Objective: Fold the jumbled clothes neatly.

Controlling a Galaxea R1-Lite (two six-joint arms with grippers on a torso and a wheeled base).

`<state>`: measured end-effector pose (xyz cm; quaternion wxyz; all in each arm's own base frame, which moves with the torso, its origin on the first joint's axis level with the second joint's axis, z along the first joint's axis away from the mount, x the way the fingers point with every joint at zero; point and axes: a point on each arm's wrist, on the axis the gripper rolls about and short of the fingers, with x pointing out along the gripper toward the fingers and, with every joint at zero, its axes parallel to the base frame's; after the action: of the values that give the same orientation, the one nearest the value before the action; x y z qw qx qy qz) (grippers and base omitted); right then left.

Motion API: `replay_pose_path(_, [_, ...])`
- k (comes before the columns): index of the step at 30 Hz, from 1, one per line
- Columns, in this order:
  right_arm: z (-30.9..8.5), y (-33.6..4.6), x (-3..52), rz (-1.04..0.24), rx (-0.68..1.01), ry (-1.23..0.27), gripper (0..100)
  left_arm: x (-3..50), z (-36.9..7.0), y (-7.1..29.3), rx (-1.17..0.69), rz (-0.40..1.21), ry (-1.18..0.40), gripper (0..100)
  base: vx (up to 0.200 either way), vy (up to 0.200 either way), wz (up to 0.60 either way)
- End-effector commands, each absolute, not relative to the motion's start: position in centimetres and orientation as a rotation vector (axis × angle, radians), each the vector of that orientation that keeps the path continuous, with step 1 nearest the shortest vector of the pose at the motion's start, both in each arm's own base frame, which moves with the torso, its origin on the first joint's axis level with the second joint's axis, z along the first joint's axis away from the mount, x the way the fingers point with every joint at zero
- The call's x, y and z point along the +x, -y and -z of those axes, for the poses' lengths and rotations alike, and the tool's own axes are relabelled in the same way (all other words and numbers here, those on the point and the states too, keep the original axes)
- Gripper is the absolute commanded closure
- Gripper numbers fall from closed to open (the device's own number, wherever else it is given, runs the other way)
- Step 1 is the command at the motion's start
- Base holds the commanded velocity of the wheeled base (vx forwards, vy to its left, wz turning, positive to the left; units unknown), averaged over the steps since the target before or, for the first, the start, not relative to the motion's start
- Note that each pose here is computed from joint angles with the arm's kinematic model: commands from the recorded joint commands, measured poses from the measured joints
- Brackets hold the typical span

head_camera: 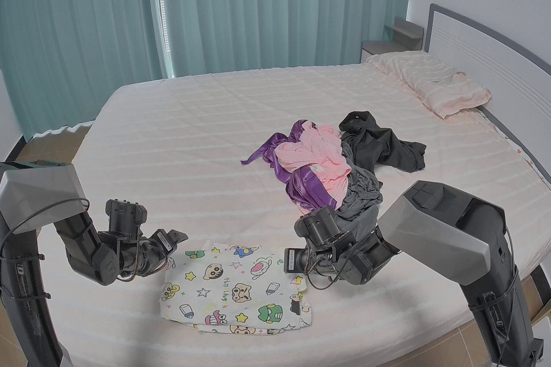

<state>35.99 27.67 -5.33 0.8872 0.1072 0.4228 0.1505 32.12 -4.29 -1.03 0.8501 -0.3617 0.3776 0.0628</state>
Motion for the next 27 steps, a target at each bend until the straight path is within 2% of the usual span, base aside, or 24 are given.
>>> replay_pose_path(1, [5.3,-27.6,36.3,-0.293,0.224,-0.861,100,32.1,1.2,4.3,-0.76,-0.134,-0.8,0,0.0,0.0,0.0])
replay_pose_path(8, [4.8,-27.3,37.0,-0.273,0.236,-0.837,100,32.0,1.3,4.3,-0.758,-0.141,-0.802,0,0.0,0.0,0.0])
replay_pose_path(9, [4.9,-27.4,36.9,-0.275,0.236,-0.839,0,32.0,1.3,4.3,-0.758,-0.141,-0.802,0,0.0,0.0,0.0])
replay_pose_path(14, [4.1,-27.3,36.8,-0.279,0.239,-0.824,0,32.0,1.0,4.2,-0.754,-0.144,-0.791,0,0.0,0.0,0.0])
replay_pose_path(20, [-2.1,-23.9,36.4,-0.236,0.301,-0.714,0,30.8,-3.1,3.7,-0.762,-0.139,-0.671,0,0.0,0.0,0.0])
replay_pose_path(23, [-5.1,-21.7,34.9,-0.213,0.313,-0.681,0,29.9,-5.7,3.2,-0.761,-0.151,-0.58,0,0.0,0.0,0.0])
replay_pose_path(27, [-10.0,-18.7,30.8,-0.183,0.343,-0.55,0,27.7,-11.0,2.0,-0.758,-0.223,-0.356,0,0.0,0.0,0.0])
